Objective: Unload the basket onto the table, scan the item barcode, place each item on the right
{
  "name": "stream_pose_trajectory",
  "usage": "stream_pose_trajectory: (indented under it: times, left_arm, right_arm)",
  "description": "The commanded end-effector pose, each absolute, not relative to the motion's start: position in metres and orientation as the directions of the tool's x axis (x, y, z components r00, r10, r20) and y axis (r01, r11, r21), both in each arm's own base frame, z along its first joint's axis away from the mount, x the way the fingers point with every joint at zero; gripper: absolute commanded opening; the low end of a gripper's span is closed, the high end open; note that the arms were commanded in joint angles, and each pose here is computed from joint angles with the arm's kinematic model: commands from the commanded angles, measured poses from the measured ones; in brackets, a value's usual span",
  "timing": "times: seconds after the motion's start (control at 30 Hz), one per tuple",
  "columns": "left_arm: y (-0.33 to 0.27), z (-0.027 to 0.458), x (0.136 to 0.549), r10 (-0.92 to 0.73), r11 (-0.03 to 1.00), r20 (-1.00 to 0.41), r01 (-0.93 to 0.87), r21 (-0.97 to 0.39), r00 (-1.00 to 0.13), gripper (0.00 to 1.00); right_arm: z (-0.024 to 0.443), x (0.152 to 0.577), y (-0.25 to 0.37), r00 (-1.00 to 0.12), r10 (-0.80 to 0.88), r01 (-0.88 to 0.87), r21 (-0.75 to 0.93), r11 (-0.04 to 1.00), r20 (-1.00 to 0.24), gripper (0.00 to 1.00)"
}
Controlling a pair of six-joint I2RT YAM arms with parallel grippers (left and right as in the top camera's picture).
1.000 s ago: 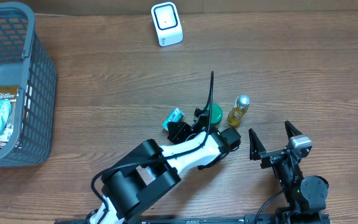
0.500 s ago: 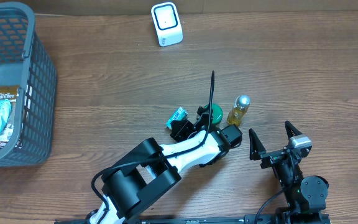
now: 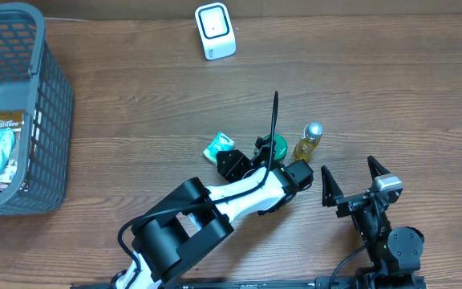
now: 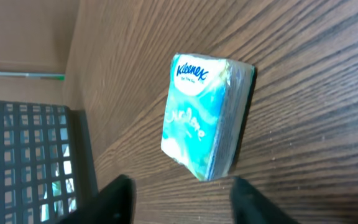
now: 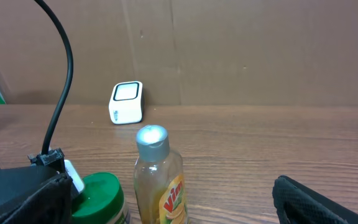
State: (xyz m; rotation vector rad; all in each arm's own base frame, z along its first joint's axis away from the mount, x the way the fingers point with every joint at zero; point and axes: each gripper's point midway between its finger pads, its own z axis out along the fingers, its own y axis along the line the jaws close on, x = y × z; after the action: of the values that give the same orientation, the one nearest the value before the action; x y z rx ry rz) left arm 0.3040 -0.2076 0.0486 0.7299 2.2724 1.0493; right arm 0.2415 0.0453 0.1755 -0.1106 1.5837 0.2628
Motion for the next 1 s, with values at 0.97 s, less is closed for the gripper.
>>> stream_pose_trajectory:
  times: [0.97]
  left_arm:
    - [0.122, 0.397, 0.406, -0.265, 0.840, -0.830, -0.541, 0.052, -0.491, 1.00]
  right_arm:
    - [0.173, 0.242, 0.043, -0.034, 0.093, -0.224, 0.098, 0.970, -0.995, 1.00]
